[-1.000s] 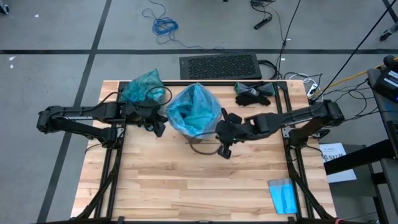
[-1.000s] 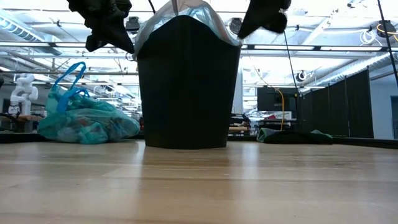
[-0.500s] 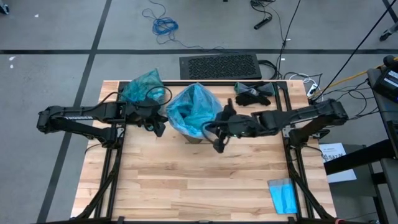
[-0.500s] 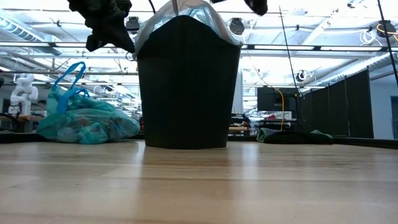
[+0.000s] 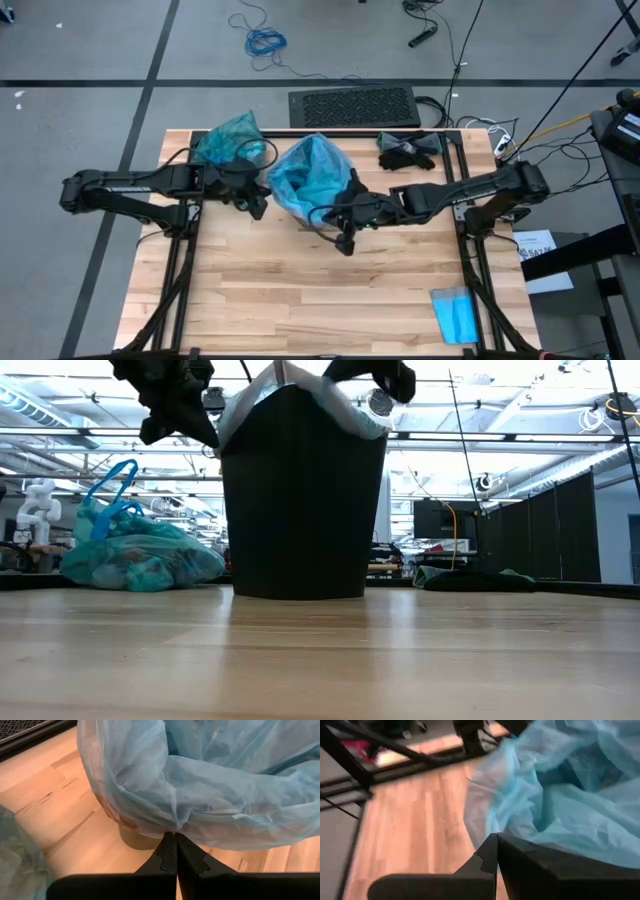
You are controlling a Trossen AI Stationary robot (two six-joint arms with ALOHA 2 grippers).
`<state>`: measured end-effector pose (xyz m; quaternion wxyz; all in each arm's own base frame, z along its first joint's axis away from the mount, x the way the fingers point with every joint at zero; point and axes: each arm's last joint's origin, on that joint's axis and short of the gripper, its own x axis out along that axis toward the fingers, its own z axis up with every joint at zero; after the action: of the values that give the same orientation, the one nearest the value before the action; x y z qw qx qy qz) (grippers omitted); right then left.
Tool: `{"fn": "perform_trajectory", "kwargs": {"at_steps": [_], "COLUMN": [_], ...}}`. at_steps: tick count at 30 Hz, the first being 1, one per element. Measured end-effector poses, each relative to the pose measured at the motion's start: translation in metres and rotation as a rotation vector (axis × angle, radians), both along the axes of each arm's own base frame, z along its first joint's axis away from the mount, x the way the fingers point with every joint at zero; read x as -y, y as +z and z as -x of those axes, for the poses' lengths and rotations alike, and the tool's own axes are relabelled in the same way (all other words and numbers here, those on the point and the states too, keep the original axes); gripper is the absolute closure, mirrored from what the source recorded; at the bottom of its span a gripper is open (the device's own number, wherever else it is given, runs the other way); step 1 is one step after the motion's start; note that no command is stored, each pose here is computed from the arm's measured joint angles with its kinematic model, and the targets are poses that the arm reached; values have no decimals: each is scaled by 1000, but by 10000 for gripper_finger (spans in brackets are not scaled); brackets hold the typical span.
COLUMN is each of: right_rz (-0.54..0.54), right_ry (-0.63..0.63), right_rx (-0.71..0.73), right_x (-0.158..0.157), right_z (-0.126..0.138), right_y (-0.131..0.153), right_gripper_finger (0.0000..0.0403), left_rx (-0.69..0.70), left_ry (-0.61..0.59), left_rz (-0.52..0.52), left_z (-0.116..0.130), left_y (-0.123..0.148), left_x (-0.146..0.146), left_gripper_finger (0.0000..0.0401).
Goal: Place trash/remove bag and relplace
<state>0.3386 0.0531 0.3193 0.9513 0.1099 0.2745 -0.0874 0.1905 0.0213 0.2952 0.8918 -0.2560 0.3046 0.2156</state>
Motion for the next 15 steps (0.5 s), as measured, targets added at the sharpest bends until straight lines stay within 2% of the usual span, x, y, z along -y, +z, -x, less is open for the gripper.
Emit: {"fn": "perform_trajectory", "kwargs": {"at_steps": [11, 15], "right_rz": [-8, -9], "right_ry": [34, 34], "right_rx": [-87, -88], "right_x": [-2, -2], "right_z": [-18, -18], "right_y": [-29, -29], "right_gripper_finger": [403, 403], "left_rx": [-39, 9], "left_ry": [-60, -128], "left_rz": [18, 58], "left_z": [-9, -4], "left_y": [-7, 5], "left_x": [10, 16], "left_gripper_finger": [401, 401]}}
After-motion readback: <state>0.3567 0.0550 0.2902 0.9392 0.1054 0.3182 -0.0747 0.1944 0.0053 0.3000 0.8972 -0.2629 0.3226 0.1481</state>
